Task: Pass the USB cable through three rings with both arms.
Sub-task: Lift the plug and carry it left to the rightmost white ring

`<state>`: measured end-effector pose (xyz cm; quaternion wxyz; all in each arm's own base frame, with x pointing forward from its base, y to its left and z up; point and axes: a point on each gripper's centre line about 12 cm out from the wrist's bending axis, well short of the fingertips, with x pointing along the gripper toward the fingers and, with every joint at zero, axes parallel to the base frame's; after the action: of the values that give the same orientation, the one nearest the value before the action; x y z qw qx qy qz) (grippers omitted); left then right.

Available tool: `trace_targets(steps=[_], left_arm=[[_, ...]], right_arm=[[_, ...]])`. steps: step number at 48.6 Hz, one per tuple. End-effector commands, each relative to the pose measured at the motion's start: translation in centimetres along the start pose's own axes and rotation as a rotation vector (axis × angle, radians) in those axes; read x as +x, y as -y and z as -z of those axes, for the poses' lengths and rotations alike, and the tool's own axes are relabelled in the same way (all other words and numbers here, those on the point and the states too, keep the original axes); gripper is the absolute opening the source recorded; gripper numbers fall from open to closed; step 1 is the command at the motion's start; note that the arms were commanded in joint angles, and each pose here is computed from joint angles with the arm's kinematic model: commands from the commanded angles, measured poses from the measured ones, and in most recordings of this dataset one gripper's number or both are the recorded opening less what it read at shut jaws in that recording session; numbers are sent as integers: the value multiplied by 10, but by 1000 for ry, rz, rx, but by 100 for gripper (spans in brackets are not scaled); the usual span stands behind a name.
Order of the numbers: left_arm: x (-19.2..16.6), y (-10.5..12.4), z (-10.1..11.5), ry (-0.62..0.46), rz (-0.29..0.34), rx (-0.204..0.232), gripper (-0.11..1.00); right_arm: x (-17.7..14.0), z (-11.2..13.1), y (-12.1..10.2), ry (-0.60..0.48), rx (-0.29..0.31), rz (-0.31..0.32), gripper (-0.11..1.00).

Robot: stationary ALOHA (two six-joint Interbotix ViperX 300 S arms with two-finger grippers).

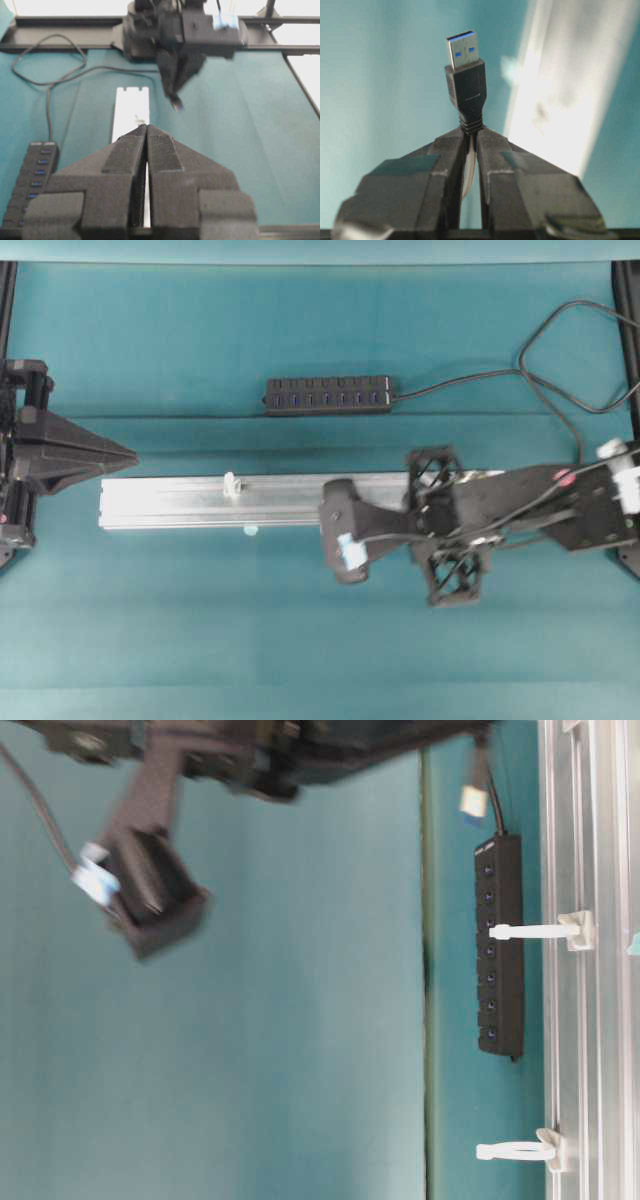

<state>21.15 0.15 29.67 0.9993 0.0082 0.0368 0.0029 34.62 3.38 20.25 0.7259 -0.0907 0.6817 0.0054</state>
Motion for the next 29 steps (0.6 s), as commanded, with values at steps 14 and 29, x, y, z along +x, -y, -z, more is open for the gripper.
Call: trace_targets(steps=[14, 29], left_arm=[[1, -2, -14, 35, -6, 3, 2], [2, -3, -16, 40, -14, 4, 2]], right_arm=[[-41, 48, 33, -55, 69, 100, -6], [-28, 73, 33, -28, 129, 99, -6]])
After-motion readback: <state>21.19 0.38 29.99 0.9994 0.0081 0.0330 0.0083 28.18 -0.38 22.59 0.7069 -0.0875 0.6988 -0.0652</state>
